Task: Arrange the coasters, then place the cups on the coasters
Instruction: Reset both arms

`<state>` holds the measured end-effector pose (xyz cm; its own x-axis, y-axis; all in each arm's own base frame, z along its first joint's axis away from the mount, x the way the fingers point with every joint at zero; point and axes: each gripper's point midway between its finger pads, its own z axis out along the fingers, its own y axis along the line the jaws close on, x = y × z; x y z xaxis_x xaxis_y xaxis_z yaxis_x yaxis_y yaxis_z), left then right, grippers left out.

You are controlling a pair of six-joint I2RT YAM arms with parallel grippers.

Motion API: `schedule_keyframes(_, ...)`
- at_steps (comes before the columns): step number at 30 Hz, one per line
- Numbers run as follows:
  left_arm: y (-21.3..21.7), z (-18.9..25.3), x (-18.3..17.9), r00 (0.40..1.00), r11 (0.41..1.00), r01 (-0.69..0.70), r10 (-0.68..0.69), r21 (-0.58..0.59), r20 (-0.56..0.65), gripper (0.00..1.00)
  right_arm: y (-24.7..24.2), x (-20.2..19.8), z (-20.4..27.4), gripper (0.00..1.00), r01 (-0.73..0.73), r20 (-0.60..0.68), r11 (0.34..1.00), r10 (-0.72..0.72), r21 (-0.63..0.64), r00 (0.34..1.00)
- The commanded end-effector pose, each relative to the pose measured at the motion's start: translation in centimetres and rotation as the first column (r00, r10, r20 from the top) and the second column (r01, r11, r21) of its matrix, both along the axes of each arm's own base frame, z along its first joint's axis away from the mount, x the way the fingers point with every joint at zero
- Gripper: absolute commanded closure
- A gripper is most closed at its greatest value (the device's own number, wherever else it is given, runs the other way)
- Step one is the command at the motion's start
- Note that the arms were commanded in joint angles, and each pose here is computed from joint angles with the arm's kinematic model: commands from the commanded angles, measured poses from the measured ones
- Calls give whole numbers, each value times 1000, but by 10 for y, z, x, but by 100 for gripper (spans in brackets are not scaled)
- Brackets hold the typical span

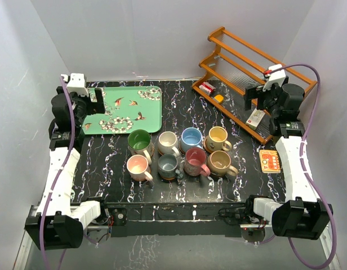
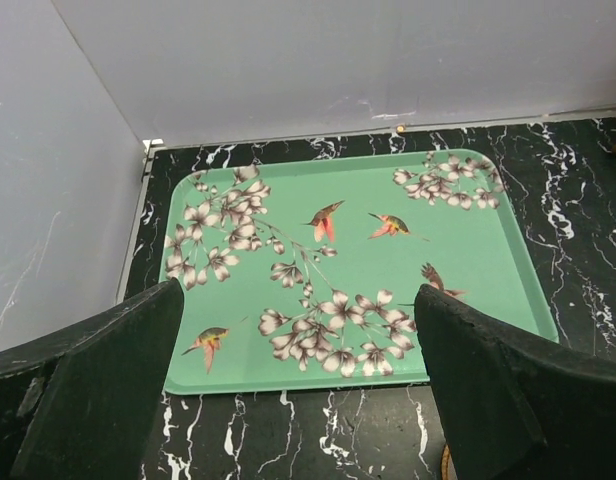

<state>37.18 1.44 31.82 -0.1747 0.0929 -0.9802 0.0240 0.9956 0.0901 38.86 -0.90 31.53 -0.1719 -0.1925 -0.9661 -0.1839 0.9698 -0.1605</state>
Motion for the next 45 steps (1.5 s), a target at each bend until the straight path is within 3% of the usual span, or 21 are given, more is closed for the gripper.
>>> schedule_keyframes(1, -5, 17, -12, 999, 1000, 21, -20, -23, 46, 1, -7, -12, 35, 2, 18, 91, 999, -14, -43, 996)
schedule_keyframes(45, -12, 9, -23, 995, 994, 103, -102, -40, 18, 2, 10, -18, 8, 2, -102, 1, 993, 103, -64, 995)
